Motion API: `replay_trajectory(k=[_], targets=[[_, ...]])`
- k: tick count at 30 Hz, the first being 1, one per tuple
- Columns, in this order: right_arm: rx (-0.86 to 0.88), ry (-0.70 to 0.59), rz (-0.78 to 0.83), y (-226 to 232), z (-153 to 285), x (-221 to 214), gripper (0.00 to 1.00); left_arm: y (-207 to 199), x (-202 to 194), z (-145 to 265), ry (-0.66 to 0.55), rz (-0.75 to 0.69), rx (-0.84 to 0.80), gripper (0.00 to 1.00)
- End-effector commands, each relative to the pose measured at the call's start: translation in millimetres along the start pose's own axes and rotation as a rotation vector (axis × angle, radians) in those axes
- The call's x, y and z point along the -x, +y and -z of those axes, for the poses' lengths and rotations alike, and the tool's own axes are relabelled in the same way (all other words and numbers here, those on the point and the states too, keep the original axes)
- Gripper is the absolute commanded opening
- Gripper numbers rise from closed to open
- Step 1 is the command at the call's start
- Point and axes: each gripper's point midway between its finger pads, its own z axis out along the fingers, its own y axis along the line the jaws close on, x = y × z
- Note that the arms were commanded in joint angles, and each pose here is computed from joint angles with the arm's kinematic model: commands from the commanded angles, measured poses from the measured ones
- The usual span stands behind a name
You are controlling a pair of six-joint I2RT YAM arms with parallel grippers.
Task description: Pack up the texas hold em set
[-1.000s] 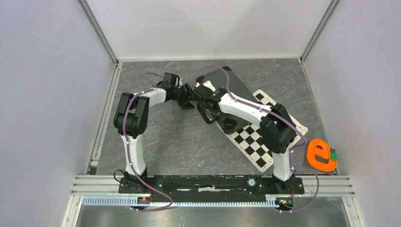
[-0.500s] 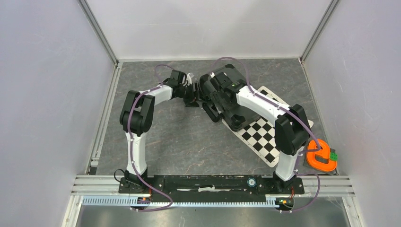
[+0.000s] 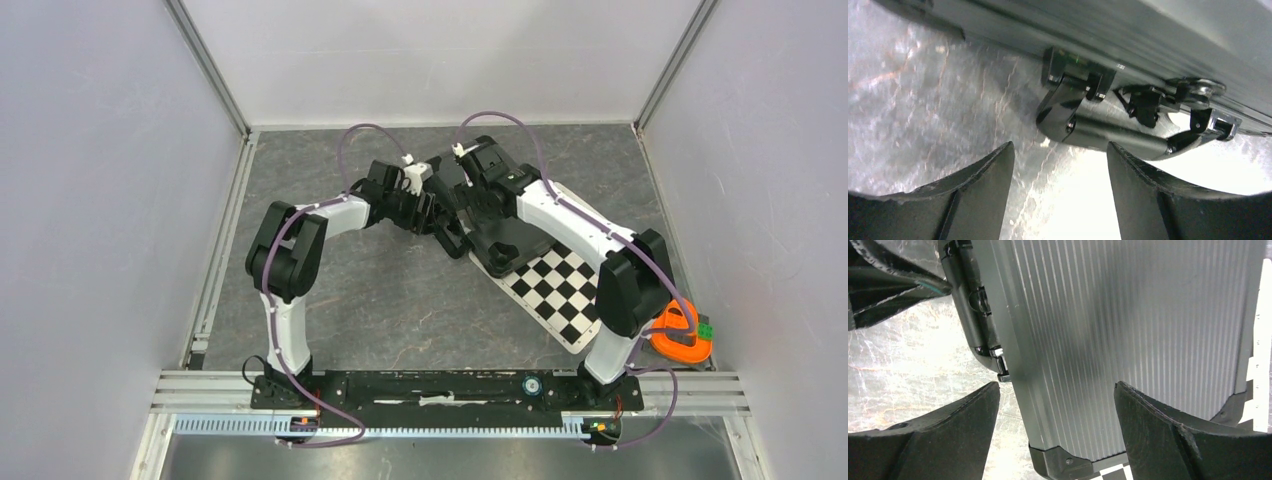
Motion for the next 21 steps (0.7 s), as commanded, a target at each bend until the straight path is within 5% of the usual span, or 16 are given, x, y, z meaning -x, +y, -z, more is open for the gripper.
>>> replay_trajectory(k=[1,10,18,21], targets=[[0.053,-0.026,0.017,5,7,3,0.90,1,41,-4,-0.133,-0.224,-0.005,0.73],[0.076,-0.043,0.018,2,14,2,0.90,-8,51,-23,-0.108,-0.239,-0.036,0.72],[0.086,-0.045,-0.021,0,12,1,0.90,-7,35,-46,0.058,-0.244,-0.003,0.65],[0.084,-0.040,-0.026,-3,12,-1,0.90,-4,35,-48,0.067,-0.235,0.010,0.27]])
